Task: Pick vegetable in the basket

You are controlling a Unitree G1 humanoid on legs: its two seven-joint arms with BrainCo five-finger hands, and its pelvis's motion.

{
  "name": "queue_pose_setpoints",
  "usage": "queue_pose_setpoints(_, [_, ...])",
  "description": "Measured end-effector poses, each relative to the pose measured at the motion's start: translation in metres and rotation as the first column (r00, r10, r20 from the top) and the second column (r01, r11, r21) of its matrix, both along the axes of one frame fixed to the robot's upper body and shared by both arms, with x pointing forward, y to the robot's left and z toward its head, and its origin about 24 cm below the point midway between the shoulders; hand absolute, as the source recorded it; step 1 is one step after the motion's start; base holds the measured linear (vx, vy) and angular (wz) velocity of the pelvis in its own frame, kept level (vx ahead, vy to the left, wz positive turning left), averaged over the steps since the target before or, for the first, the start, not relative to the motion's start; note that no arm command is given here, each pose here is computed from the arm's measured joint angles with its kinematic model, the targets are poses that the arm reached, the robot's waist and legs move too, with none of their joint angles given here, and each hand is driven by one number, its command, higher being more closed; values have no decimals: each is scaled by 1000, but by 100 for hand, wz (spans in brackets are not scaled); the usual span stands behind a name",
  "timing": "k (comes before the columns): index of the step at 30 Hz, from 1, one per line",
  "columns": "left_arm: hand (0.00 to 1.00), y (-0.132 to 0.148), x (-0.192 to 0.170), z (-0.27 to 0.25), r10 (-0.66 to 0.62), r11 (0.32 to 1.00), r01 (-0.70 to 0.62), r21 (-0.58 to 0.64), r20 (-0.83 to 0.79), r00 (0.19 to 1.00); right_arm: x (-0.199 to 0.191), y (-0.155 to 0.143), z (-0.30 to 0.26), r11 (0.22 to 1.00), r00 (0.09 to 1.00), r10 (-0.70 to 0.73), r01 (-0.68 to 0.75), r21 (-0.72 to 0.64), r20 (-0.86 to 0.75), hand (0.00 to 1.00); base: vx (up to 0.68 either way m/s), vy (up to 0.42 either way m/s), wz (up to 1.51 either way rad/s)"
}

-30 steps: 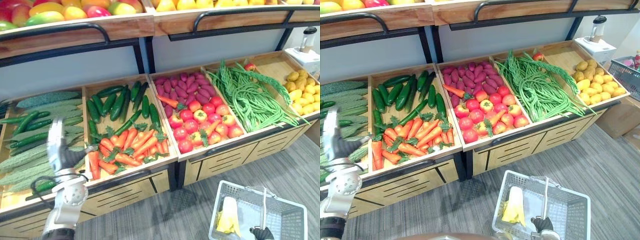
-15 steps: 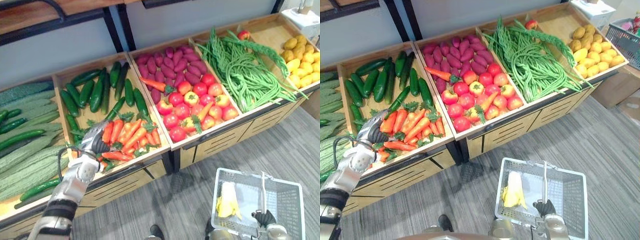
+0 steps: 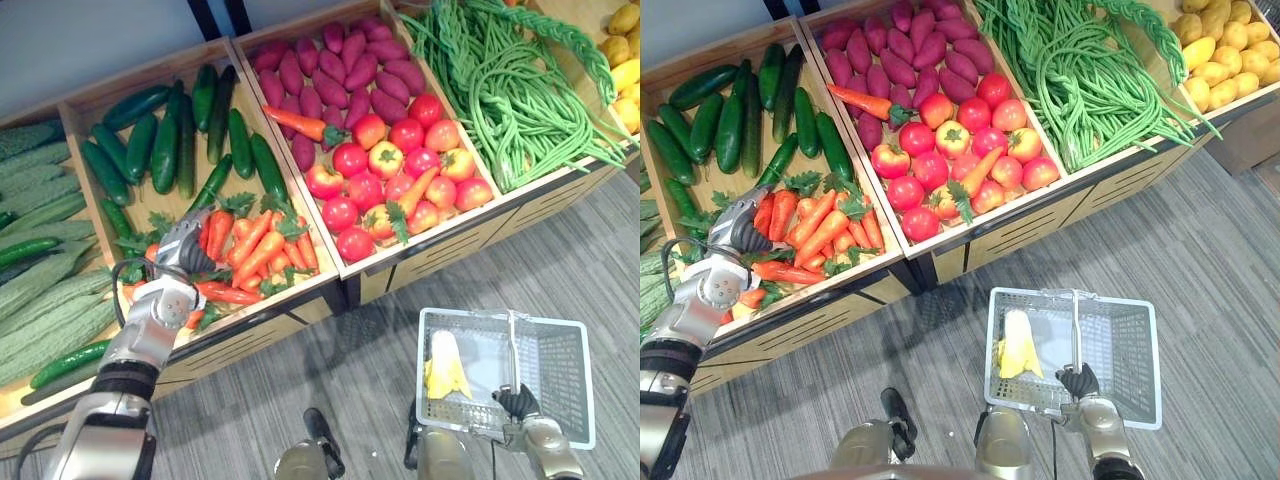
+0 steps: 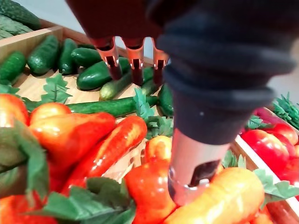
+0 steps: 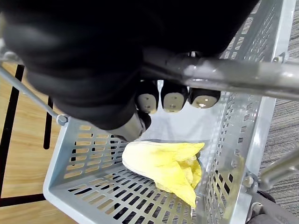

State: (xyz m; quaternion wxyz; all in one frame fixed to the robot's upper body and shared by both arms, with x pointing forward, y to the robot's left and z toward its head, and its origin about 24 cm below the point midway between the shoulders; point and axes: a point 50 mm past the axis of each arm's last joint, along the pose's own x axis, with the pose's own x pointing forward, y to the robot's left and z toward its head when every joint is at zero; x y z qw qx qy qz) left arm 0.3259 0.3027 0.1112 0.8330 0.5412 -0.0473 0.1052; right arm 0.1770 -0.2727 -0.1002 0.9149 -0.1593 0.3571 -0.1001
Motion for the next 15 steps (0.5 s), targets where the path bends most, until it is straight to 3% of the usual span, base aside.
queue_pose_setpoints(15, [0, -12, 10, 10, -57, 998, 57, 16, 10, 998, 20, 5, 12, 1000, 997, 21, -19, -20, 72, 100, -49, -3, -1])
